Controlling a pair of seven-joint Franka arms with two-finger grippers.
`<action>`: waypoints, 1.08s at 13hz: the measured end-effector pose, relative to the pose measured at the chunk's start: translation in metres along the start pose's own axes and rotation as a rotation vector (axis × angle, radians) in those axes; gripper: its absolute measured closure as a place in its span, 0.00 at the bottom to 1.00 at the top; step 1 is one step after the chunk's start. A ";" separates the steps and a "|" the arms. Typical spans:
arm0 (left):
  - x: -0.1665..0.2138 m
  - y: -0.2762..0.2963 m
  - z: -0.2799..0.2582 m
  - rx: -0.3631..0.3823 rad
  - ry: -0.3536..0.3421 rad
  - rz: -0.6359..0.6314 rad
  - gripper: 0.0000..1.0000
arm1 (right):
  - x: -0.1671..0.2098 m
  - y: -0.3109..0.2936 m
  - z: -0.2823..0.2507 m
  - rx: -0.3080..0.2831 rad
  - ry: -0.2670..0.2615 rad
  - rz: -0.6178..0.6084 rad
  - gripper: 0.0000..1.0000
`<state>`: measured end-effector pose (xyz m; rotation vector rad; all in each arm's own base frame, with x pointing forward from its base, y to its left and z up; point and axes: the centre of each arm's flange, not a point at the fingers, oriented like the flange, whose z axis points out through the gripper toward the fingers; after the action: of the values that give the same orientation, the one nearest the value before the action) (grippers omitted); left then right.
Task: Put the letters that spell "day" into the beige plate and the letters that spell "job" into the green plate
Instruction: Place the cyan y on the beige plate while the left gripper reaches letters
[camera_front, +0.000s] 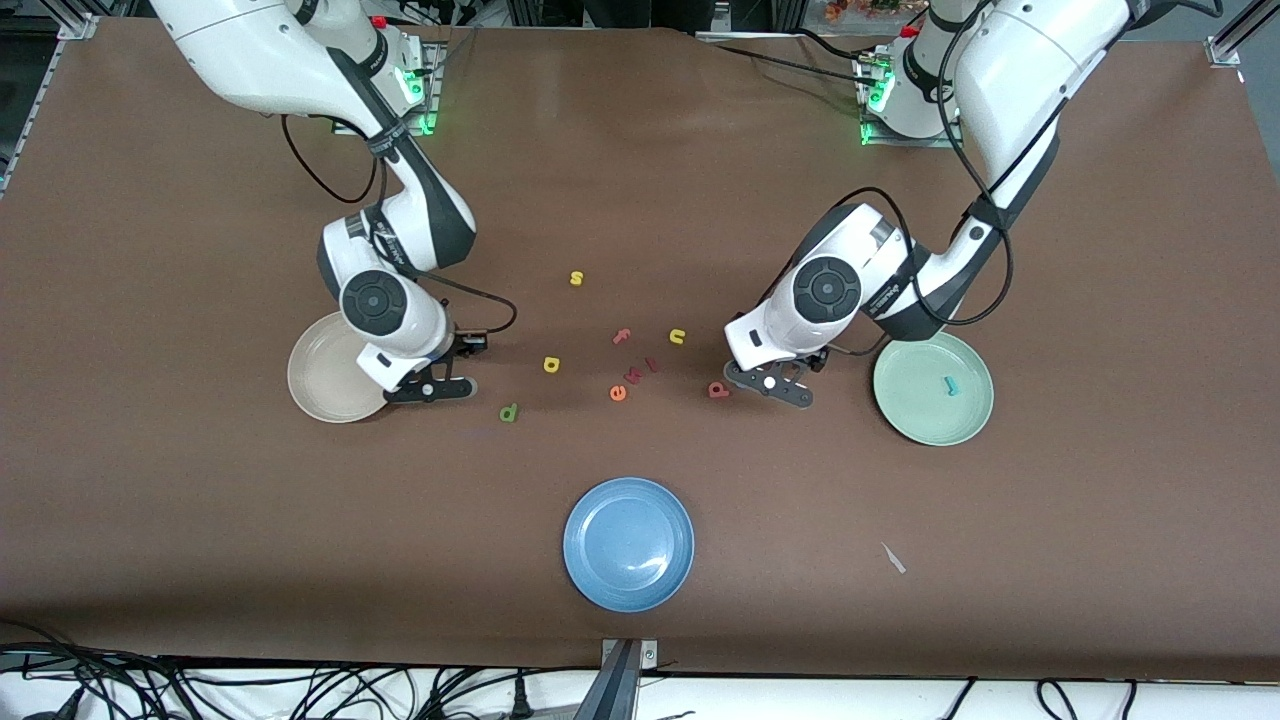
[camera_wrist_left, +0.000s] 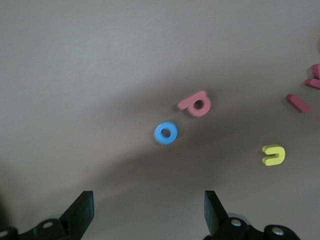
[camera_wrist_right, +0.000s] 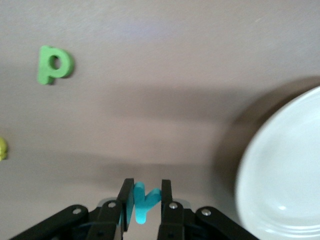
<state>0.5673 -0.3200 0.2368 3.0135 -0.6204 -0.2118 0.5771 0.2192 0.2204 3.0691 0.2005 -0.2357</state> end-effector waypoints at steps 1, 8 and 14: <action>0.002 0.000 0.005 -0.011 0.011 0.036 0.11 | 0.003 0.013 -0.002 -0.008 0.003 -0.034 0.74; 0.015 -0.002 0.021 -0.030 0.097 0.174 0.33 | 0.014 0.092 -0.002 -0.050 -0.003 -0.147 0.74; 0.017 0.001 0.039 -0.006 0.113 0.227 0.32 | 0.016 0.155 0.006 -0.035 -0.020 -0.229 0.74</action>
<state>0.5767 -0.3286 0.1958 2.8913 -0.9386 -0.0319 0.6127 0.0674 0.2194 3.0043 0.5501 -0.2691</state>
